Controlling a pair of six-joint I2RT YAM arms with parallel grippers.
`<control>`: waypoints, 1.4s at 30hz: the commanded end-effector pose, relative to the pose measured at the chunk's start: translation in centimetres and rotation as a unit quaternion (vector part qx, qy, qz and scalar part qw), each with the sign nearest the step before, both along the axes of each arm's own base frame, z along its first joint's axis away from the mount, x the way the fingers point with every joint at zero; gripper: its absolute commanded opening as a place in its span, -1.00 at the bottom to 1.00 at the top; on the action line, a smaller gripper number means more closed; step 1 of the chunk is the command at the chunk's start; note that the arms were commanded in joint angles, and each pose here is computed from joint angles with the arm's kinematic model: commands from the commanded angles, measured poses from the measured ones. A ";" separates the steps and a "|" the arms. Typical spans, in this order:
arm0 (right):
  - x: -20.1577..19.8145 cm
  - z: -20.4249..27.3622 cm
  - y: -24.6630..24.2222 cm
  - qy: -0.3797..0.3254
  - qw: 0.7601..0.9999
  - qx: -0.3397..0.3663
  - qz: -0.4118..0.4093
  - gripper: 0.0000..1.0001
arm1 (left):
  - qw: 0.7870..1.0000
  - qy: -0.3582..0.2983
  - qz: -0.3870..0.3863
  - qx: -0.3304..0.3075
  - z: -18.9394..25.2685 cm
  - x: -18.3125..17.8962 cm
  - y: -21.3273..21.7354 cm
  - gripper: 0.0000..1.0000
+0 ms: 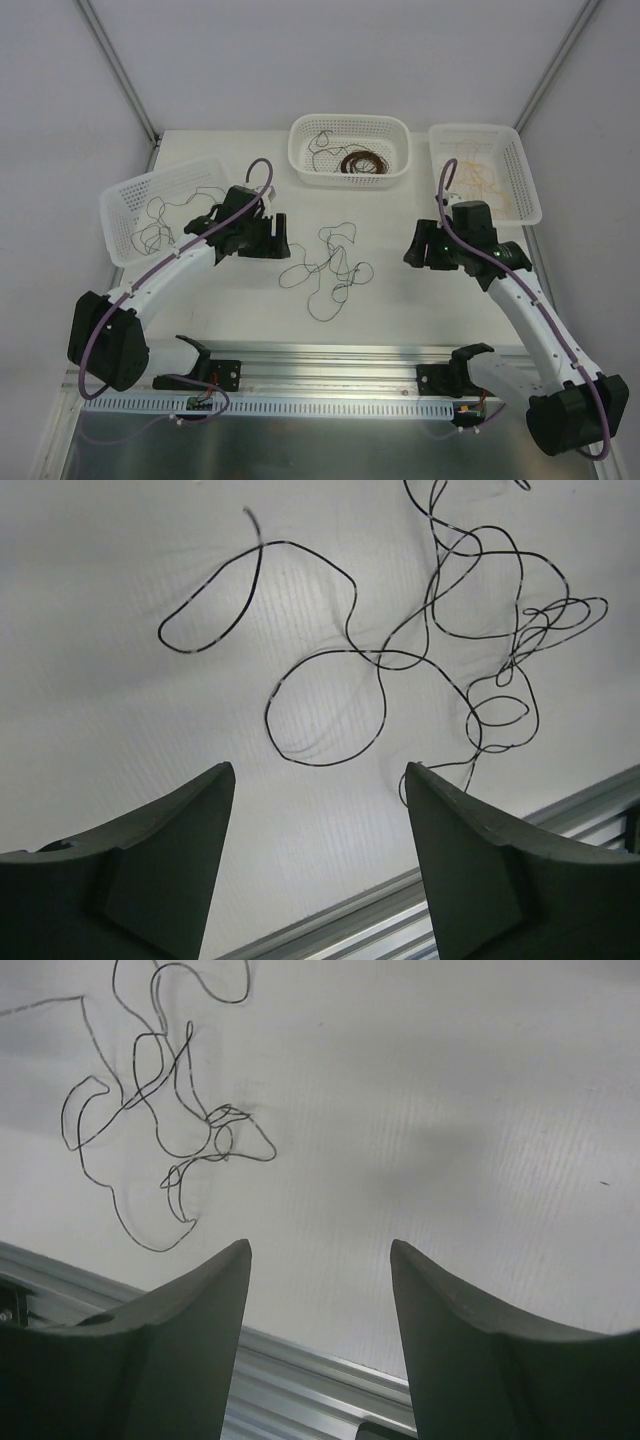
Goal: Untangle the cables
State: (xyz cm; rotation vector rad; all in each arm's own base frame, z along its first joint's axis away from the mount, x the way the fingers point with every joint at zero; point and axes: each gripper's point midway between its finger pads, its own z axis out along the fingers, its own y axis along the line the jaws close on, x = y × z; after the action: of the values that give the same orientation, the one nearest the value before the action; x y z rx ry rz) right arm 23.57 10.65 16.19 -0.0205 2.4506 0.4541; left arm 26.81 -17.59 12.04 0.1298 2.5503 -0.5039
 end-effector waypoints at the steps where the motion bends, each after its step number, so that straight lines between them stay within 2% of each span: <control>1: 0.8 1.4 3.0 -0.029 0.998 0.017 0.062 0.24 | 0.997 -0.036 -0.070 -0.019 1.9 -0.1 -1.2 0.40; 6: 0.5 1.3 5.9 -0.033 0.992 0.006 0.125 0.34 | 0.999 -0.009 -0.046 -0.015 0.5 -0.3 -1.4 0.46; 14: 0.4 0.4 8.9 -0.018 0.987 0.011 0.159 0.45 | 0.997 0.038 -0.058 -0.045 0.0 -1.5 -6.3 0.41; 19: 0.7 -0.4 9.8 -0.005 0.989 0.014 0.150 0.48 | 0.995 0.062 -0.042 -0.064 -0.3 -2.0 -9.4 0.37; 25: 1.6 -1.6 11.2 0.010 0.990 0.037 0.133 0.48 | 0.995 0.075 -0.052 -0.042 -1.9 -2.1 -11.8 0.25; 32: 3.8 -1.7 13.8 0.007 0.989 0.066 0.131 0.48 | 0.992 0.105 -0.057 -0.032 -3.8 -2.4 -12.3 -0.23; 33: 4.2 -1.8 14.4 0.010 0.989 0.066 0.134 0.48 | 0.992 0.107 -0.056 -0.031 -4.0 -2.5 -12.2 -0.47; 37: 4.7 -3.2 16.9 0.026 0.986 0.064 0.151 0.48 | 0.993 0.107 -0.048 -0.026 -4.2 -2.9 -11.5 -0.94; 38: 4.9 -3.4 17.4 0.026 0.986 0.067 0.152 0.48 | 0.993 0.107 -0.047 -0.027 -4.2 -3.0 -11.5 -1.00; 42: 5.7 -5.9 19.1 0.048 0.988 0.052 0.140 0.48 | 0.993 0.106 -0.048 -0.026 -4.1 -3.5 -10.9 -1.00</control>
State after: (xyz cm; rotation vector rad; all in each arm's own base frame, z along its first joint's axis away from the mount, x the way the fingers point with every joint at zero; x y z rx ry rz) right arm 27.91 27.72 9.62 -0.3481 2.5659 0.6874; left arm 23.50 -28.92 6.79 0.2092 2.7748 -0.6397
